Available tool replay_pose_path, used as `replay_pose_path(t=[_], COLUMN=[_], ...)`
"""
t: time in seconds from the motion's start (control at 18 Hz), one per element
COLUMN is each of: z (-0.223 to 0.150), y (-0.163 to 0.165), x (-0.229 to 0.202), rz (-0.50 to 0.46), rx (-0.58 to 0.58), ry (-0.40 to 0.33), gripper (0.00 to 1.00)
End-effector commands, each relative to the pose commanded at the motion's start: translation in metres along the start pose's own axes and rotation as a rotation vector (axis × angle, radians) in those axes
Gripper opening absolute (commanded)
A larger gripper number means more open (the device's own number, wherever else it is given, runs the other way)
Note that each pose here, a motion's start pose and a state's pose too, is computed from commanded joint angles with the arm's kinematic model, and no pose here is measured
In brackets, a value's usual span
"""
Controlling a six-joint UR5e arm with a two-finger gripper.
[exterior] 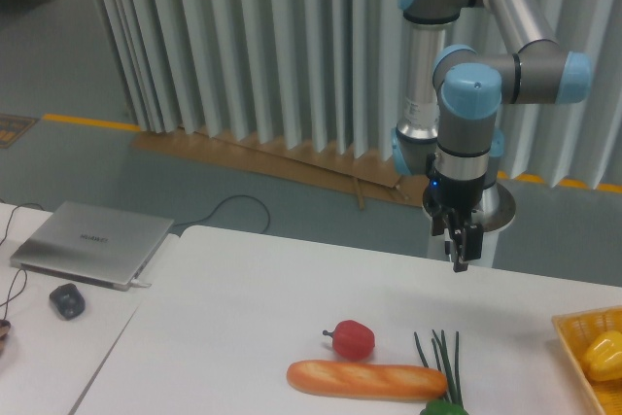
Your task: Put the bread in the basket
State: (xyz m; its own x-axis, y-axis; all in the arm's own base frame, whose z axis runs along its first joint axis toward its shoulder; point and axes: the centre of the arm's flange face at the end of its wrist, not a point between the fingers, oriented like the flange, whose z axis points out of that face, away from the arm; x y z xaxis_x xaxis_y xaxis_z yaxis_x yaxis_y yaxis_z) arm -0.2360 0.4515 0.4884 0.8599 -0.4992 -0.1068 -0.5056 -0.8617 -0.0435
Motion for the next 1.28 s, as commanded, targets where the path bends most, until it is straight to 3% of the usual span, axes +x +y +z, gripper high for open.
replay_pose_path(t=[0.67,0.94,1.28], z=[0.002,0.025,0.035], y=[0.003,-0.004,-0.012], x=[-0.017,-0.033,-0.045], rz=[-0.006,-0.014,-0.047], rx=[-0.041,-0.066,-0.056], ry=[0.004,0.045,0.038], gripper=[1.00,1.00,1.00])
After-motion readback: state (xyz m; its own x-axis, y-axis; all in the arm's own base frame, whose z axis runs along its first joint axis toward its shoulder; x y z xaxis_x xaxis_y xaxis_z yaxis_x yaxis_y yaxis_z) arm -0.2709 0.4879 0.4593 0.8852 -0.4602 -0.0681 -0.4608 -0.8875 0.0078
